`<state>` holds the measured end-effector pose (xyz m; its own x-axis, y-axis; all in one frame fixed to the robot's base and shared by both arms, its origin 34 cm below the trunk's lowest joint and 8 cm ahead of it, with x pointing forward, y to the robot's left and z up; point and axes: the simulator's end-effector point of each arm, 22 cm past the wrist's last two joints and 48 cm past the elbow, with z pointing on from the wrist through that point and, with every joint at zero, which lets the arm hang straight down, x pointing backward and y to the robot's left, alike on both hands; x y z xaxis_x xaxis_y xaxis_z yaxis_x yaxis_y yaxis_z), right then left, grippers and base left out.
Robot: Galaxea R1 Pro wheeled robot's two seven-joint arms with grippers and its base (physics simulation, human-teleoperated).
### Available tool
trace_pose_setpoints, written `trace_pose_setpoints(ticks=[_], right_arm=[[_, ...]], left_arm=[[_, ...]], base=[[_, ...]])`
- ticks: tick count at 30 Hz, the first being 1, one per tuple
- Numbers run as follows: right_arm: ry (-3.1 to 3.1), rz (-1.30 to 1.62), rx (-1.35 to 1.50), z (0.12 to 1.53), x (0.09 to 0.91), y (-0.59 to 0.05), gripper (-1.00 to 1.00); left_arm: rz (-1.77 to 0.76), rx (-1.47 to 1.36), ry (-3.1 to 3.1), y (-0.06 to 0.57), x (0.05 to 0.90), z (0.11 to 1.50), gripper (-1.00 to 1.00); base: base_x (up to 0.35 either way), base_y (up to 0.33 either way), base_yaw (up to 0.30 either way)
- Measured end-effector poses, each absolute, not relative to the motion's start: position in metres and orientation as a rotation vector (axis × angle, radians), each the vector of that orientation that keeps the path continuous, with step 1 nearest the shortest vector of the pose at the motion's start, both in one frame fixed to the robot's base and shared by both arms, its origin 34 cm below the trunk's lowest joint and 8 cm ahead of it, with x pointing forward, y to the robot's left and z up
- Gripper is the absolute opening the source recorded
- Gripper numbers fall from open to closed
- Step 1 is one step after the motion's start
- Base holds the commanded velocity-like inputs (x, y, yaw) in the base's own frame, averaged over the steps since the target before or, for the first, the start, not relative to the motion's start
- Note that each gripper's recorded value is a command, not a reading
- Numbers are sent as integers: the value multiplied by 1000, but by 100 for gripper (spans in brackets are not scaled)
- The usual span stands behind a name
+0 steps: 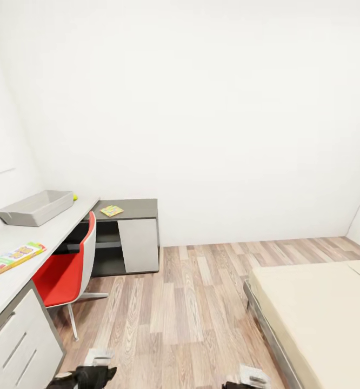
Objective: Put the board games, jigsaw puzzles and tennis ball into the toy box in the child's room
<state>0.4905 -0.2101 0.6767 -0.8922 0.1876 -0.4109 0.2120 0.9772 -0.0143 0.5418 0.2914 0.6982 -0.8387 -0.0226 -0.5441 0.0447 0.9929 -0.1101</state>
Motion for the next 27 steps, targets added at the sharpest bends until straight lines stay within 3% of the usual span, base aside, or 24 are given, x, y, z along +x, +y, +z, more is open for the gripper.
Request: trace_pose_setpoints(ticks=[7,27], right_arm=[[2657,-10,269,783,568,-208,100],[2635,4,291,840,592,-226,100]], left_arm=[[-251,-13,2664,288,610,764,100],[-230,2,2620,303,644,813,100]], base=[[0,0,0],[0,0,-12]])
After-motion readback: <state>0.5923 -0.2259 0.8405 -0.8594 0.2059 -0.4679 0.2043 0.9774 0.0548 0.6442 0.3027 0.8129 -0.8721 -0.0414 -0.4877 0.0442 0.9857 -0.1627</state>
